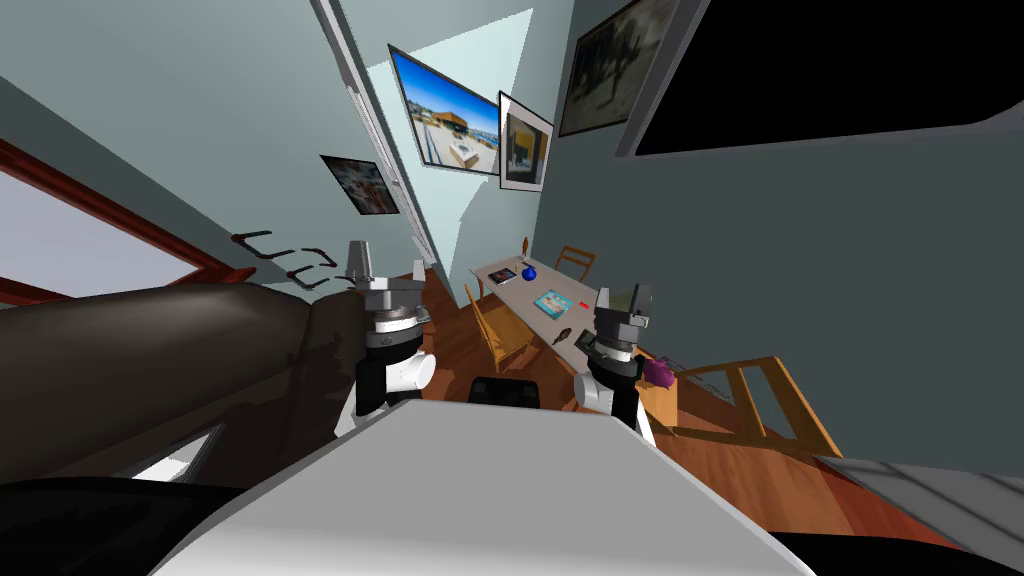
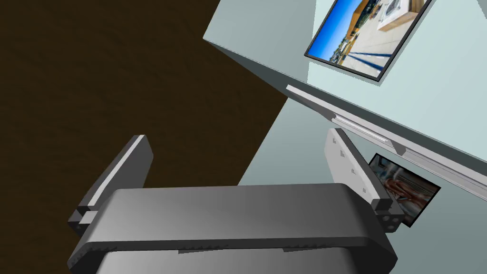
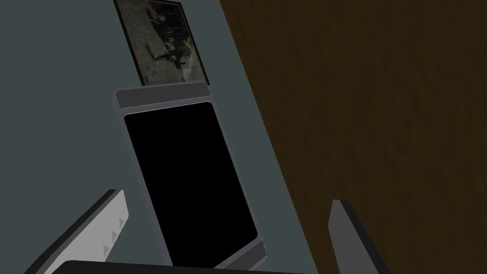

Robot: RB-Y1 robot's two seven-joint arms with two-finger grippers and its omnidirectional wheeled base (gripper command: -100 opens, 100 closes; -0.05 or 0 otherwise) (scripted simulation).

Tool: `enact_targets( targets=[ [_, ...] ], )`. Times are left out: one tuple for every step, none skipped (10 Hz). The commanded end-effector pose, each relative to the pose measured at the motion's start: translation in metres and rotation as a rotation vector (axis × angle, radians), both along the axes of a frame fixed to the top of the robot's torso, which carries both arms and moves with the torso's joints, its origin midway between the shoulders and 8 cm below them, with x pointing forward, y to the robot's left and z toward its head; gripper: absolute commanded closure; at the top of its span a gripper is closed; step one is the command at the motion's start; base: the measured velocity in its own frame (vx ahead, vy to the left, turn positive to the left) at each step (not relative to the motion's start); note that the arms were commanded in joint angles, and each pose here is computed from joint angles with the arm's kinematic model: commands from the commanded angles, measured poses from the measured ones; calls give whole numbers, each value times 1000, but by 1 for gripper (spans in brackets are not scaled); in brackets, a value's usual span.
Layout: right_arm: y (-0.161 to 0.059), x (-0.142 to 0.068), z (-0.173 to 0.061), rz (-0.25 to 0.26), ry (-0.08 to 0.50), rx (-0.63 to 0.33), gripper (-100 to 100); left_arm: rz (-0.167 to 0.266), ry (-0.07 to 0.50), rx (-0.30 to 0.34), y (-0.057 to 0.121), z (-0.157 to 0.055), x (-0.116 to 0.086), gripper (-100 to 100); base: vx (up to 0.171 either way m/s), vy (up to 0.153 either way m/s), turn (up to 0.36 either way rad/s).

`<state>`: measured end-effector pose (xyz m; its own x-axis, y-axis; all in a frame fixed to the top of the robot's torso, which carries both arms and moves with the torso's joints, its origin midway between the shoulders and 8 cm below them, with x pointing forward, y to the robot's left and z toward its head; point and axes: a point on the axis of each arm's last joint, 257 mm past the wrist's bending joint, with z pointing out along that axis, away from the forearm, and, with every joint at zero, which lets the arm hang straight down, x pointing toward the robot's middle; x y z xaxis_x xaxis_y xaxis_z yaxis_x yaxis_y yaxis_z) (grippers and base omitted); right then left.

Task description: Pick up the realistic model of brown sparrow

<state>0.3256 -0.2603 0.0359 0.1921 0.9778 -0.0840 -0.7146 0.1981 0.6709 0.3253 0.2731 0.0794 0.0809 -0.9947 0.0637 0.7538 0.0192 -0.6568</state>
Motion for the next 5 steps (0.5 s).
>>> enact_targets(
  targets=[
    [-1, 7, -11, 27, 35, 0, -100, 0, 0, 0, 0, 0, 0, 0, -13, 13, 115],
    [-2, 12, -18, 42, 56, 6, -100, 0, 0, 0, 0, 0, 0, 0, -37, 25, 143],
    [-5, 17, -27, 58, 82, 17, -100, 0, 0, 0, 0, 0, 0, 0, -45, 29, 106],
    [-8, 24, -37, 75, 111, 32, -100, 0, 0, 0, 0, 0, 0, 0, -49, 34, 107],
    [-13, 31, -48, 92, 143, 53, -100, 0, 0, 0, 0, 0, 0, 0, -61, 27, 145]
  ],
)
